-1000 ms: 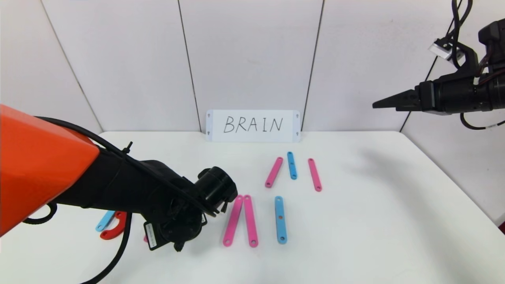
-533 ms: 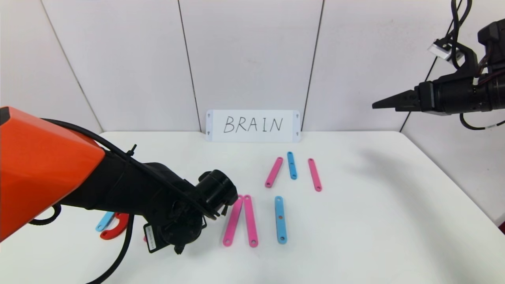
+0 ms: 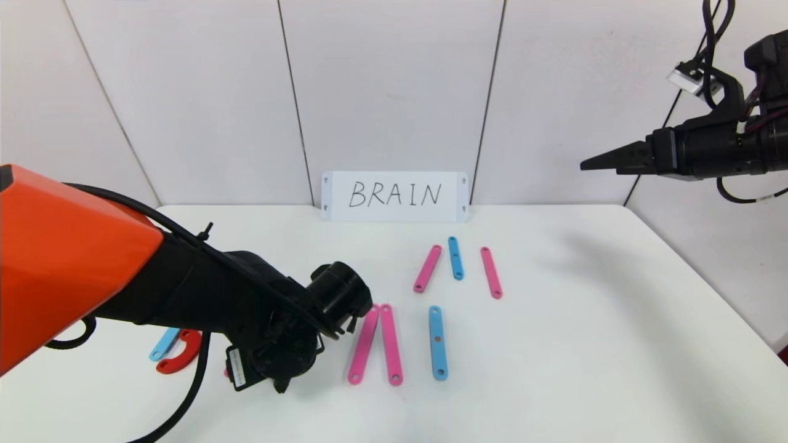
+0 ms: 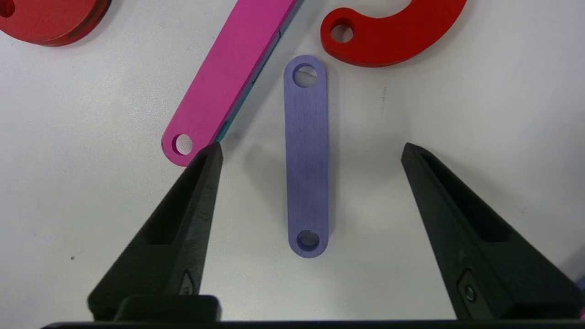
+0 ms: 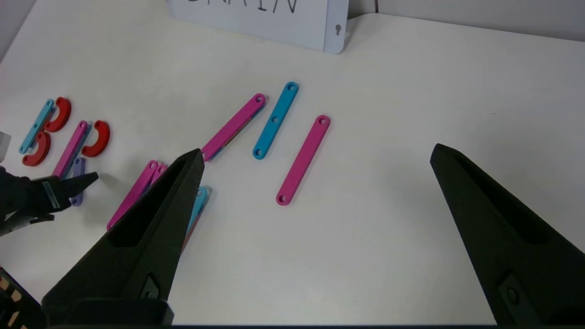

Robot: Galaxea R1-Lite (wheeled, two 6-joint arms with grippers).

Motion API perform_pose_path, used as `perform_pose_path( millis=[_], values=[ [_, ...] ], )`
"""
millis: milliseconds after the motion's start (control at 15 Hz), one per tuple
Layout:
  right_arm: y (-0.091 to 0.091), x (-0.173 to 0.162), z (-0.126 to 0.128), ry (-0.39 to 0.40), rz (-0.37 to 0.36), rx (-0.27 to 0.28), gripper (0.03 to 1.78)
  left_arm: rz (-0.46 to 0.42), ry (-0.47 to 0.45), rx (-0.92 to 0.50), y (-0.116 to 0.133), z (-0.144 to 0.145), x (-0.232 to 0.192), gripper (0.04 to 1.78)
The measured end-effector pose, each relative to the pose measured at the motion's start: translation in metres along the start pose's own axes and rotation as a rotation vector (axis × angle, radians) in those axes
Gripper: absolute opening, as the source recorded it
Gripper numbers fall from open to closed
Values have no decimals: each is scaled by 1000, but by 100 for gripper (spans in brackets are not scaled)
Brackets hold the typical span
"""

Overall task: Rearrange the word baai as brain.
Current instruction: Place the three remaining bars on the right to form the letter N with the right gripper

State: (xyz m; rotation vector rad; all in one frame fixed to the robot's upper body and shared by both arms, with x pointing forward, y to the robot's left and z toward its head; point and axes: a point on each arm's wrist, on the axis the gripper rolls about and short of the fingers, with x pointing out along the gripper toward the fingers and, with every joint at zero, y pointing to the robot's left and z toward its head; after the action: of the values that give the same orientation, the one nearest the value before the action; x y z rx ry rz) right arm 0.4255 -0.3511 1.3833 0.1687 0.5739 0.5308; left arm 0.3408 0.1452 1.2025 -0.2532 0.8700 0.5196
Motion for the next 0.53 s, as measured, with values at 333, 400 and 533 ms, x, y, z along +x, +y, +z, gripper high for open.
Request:
perform_pose_path(
  millis=[333,400,533],
  values=[
    [0,0,0,1,0,0,173,-58,-27,8,-2,14,-17,174],
    [0,0,0,1,1,-2,173,-78,-30,27,-2,18,-22,174],
    [1,1,-2,8,5,-21,174,-151,-14,84,2,28,-39,174]
  ],
)
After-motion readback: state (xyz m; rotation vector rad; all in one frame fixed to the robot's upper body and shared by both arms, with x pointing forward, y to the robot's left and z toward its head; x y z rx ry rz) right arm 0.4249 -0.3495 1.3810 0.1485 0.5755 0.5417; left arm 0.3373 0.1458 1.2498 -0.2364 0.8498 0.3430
